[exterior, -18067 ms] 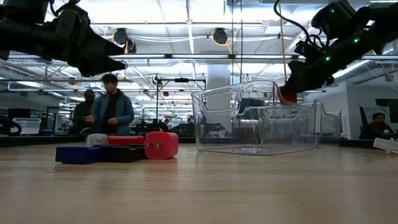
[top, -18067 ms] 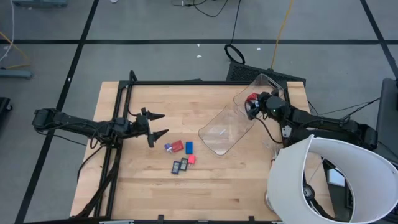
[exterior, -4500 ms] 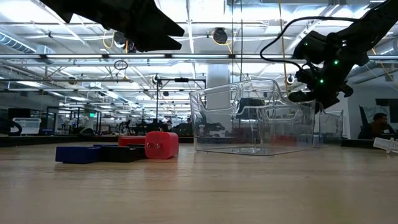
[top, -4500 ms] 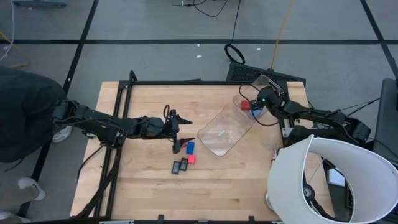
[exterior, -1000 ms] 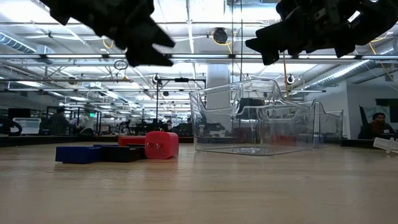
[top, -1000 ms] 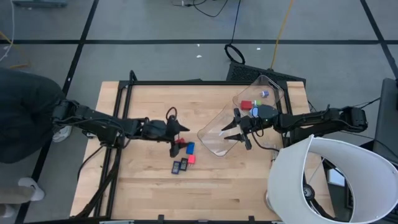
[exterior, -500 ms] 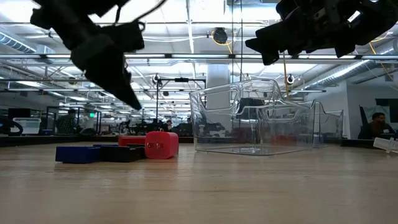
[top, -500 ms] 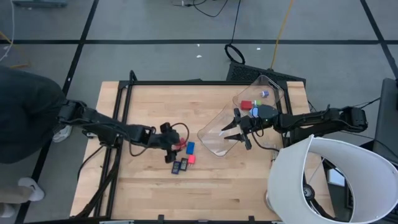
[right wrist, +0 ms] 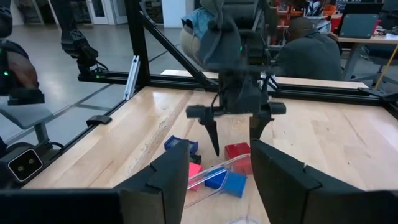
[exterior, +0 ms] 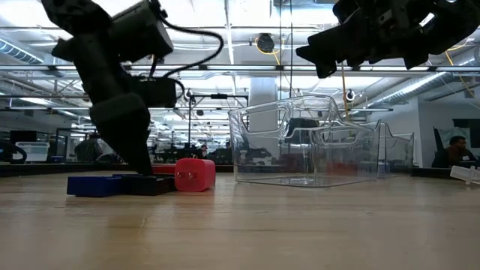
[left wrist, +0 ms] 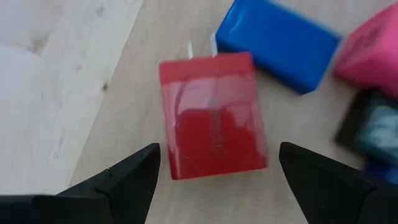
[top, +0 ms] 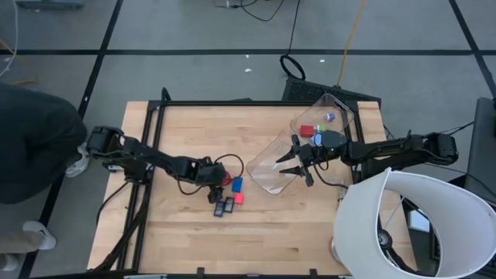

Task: Pick & Place Office items
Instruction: Put the red charger adapter into the right transparent bin

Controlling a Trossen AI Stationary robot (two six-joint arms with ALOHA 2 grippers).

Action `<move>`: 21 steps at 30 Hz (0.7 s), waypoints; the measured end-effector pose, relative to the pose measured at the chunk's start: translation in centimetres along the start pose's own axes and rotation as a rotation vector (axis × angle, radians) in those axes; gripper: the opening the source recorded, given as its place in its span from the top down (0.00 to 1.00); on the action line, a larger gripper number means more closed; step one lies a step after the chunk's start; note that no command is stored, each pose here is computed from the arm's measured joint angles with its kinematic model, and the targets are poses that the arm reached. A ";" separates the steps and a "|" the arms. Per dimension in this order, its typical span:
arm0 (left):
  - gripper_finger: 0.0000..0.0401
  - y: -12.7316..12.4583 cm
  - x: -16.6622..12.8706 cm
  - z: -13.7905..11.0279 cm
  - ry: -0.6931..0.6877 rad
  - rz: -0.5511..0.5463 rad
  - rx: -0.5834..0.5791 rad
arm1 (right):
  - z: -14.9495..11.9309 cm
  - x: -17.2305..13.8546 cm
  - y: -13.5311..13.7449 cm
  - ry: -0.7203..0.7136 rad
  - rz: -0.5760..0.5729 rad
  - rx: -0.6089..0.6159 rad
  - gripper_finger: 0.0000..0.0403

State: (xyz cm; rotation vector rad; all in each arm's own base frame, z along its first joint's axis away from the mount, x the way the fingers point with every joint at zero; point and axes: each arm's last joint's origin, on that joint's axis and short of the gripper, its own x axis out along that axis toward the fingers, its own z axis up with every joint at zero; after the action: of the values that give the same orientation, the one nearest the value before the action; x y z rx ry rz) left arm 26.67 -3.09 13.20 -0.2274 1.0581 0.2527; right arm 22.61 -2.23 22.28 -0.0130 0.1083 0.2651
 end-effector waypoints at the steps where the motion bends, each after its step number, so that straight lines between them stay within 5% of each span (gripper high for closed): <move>1: 0.17 0.1 0.3 -0.1 0.009 0.007 -0.002 | 0.0 0.0 0.0 0.000 0.000 0.000 0.60; 21: 0.17 0.4 0.9 -0.1 0.006 0.067 -0.015 | 0.0 0.0 -0.2 0.004 -0.074 0.001 0.60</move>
State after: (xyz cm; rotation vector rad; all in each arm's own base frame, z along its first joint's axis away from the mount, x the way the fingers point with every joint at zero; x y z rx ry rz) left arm 26.88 -2.63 12.35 -0.2065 1.0710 0.3210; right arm 22.65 -2.47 22.26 -0.0170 0.1121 0.1909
